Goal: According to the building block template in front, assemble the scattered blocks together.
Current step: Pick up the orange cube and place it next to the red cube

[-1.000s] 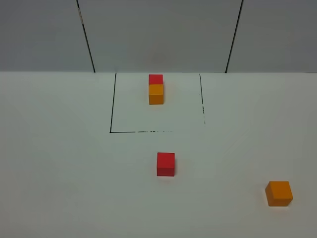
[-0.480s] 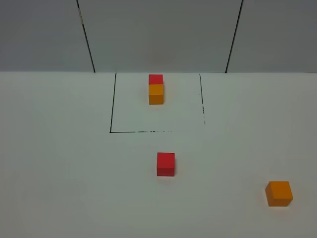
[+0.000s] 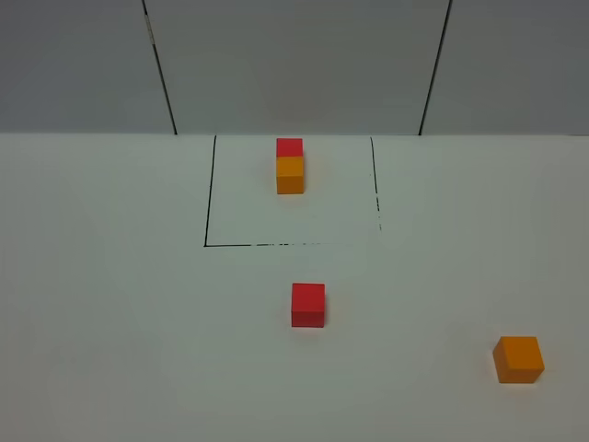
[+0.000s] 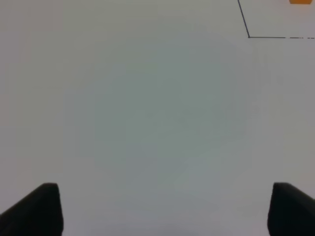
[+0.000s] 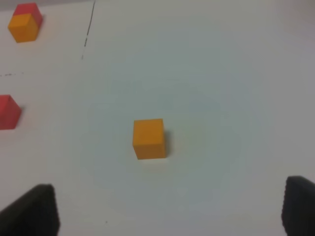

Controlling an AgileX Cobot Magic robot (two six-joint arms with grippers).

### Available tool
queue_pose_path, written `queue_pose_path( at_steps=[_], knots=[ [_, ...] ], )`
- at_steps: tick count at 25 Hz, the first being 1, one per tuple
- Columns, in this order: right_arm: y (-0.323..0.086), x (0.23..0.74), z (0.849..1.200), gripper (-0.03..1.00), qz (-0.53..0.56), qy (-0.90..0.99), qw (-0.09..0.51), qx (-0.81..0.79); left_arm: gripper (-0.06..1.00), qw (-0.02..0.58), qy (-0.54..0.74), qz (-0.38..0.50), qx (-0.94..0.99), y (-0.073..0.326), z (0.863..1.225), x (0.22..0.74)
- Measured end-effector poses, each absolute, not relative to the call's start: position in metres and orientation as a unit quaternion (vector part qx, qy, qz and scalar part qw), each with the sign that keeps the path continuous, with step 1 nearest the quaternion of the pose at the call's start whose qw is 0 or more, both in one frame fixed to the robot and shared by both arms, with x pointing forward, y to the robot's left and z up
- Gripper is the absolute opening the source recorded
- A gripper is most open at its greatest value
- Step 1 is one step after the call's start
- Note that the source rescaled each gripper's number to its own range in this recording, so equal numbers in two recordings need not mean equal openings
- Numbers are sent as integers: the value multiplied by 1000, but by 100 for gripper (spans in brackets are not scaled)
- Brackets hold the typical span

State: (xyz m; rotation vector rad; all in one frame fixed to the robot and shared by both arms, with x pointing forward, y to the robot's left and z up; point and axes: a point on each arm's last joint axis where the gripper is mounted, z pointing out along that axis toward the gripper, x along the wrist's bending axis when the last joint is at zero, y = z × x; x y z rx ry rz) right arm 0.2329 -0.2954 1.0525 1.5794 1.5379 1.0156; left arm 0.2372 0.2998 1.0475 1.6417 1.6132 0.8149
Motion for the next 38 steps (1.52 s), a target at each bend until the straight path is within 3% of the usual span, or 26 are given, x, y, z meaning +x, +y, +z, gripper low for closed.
queue_pose_path(
  at_steps=[8, 38],
  knots=[
    [-295, 233, 1052, 81, 392, 594, 350, 610, 66, 360, 611, 331, 622, 300, 1047, 229],
    [-295, 233, 1052, 81, 392, 594, 350, 610, 65, 360, 611, 331, 623, 300, 1047, 229]
  ],
)
